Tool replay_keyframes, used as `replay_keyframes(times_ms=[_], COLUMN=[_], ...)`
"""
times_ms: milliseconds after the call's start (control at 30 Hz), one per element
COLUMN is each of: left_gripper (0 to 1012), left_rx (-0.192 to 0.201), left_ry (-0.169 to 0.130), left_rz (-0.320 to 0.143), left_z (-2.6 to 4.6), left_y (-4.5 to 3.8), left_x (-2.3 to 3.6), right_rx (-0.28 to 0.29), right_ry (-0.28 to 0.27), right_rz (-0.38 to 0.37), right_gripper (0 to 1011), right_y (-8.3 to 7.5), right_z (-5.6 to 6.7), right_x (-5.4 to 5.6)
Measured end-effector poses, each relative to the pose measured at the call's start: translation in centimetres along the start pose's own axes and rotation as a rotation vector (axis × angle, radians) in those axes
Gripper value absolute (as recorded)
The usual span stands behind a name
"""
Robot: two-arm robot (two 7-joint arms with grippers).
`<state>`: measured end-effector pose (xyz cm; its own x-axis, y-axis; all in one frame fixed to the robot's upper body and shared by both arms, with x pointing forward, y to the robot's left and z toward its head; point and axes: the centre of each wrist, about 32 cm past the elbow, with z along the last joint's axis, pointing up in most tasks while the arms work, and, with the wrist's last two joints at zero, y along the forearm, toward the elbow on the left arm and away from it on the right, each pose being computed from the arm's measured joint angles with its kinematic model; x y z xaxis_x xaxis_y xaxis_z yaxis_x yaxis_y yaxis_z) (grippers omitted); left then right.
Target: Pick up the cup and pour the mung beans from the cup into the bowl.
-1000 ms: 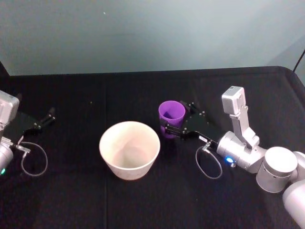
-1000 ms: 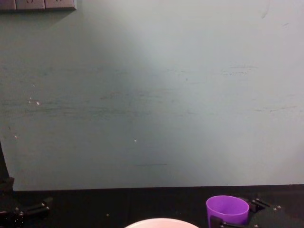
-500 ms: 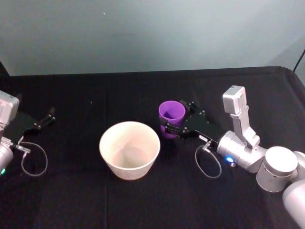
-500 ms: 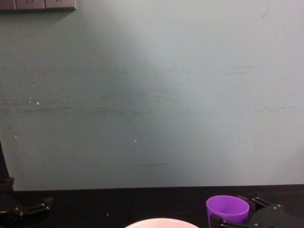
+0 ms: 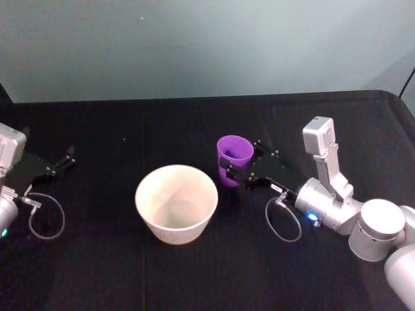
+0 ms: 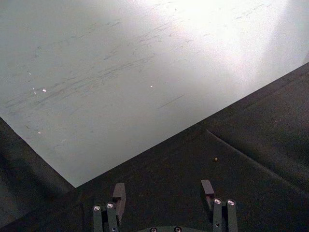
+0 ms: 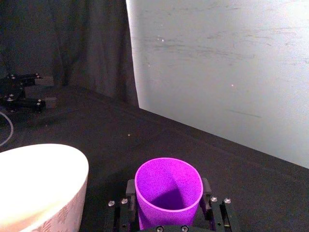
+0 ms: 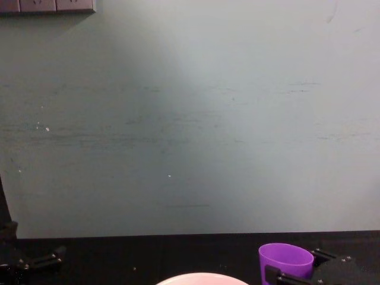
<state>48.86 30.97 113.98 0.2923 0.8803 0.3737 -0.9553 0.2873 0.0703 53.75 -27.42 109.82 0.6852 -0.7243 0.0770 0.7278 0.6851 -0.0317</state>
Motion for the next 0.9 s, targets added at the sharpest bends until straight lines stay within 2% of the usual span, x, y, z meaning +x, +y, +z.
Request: replay_keyframes(times_ms=[233,400,533,667,700,833,867,900], left_gripper=[1011,1012,1011,1012,1012,1011,1011,1011], left_rx=[0.000,0.000,0.000,0.000,0.000,0.000,0.000,0.000], left_ry=[0.000,0.000,0.000,0.000,0.000,0.000,0.000,0.000], left_rz=[0.000,0.000,0.000,0.000,0.000,0.000,0.000,0.000], left_z=[0.00,0.00,0.00,0.00,0.00,0.00,0.00,0.00], left_y=[0.00,0.00,0.00,0.00,0.00,0.00,0.00,0.00], left_x=[0.00,0.00,0.00,0.00,0.00,0.00,0.00,0.00], right_rx=[-0.001,-0.002,-0.006,-0.018,-0.020,-0.026,-0.028,-0.026], right_ry=[-0.001,-0.051,-0.075,-0.092,-0.099,-0.104,-0.109,-0.110], right_rz=[-0.001,-0.033,-0.054,-0.061,-0.057,-0.054,-0.054,-0.054], right_gripper=[742,724,722,722,722,722,722,722], right_y=[0.0,-0.3,-0.4,-0.8,-1.0,-1.5,-1.7,-1.8], right_z=[0.0,0.8,2.1,4.4,5.4,7.6,8.7,9.1], right_x=[0.0,-0.3,-0.3,-0.4,-0.5,-0.5,-0.5,-0.5])
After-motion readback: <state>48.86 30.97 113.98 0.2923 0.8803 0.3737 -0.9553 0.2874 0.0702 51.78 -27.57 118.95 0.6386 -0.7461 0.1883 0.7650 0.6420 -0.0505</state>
